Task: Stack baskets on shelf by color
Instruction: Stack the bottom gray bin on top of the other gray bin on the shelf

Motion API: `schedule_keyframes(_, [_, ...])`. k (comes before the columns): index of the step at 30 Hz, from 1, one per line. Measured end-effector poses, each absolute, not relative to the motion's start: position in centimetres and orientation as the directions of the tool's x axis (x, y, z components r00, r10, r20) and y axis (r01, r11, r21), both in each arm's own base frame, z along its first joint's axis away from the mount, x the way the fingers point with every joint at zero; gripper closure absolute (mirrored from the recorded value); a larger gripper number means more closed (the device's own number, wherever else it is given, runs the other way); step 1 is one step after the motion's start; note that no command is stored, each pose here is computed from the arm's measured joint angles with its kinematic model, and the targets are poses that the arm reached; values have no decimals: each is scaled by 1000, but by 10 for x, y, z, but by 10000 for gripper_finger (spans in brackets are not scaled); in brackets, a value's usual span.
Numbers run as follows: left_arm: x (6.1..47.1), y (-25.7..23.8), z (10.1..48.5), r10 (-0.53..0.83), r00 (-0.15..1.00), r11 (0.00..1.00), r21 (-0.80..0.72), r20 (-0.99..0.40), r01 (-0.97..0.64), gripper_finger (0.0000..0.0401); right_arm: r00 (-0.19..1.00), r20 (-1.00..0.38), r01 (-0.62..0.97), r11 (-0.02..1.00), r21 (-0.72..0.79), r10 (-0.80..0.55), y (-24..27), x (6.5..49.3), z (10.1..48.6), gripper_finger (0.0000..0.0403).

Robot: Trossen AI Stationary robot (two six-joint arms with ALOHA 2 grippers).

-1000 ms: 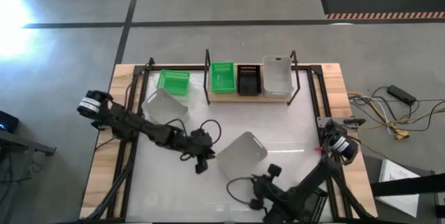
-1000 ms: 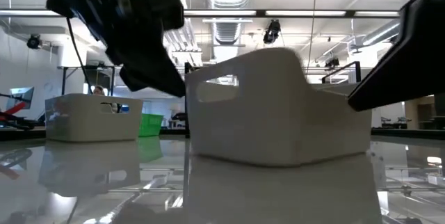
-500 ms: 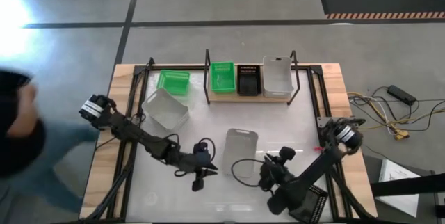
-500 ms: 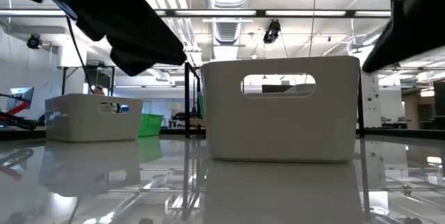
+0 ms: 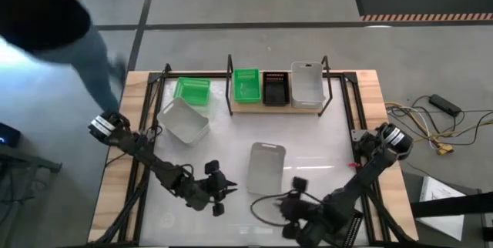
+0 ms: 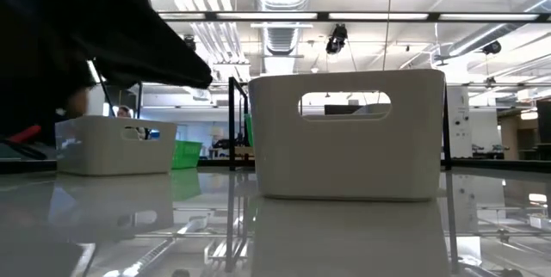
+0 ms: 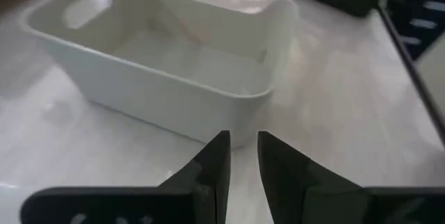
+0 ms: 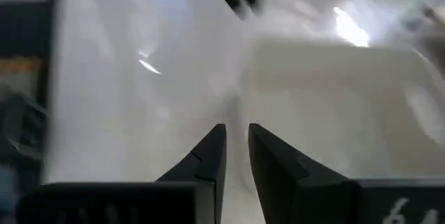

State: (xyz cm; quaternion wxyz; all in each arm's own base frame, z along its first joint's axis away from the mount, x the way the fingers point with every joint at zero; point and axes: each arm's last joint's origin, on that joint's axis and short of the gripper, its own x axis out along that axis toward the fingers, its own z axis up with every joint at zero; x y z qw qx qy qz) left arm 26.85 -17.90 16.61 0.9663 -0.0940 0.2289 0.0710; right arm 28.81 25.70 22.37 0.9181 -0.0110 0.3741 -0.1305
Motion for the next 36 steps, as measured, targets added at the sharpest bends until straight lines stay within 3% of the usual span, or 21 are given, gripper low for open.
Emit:
schedule_keyframes(5, [272, -186, 146, 141, 884, 965, -138, -445, -223, 343, 736, -671, 95, 995, -30, -91, 250, 325, 227, 313])
schedule_keyframes(10, [280, -193, 123, 136, 894, 962, -158, -427, -222, 343, 706, -704, 55, 997, -49, -73, 227, 346, 226, 257])
schedule_keyframes(15, [288, -199, 104, 126, 904, 959, -183, -408, -216, 343, 656, -755, 37, 999, 11, -16, 212, 360, 216, 240])
schedule_keyframes(27, [295, -204, 85, 107, 915, 956, -212, -390, -202, 343, 534, -840, 133, 991, -29, -96, 193, 368, 189, 286])
schedule_keyframes(36, [296, -204, 87, 106, 917, 955, -219, -384, -202, 343, 437, -899, -29, 999, -25, -10, 199, 368, 167, 358])
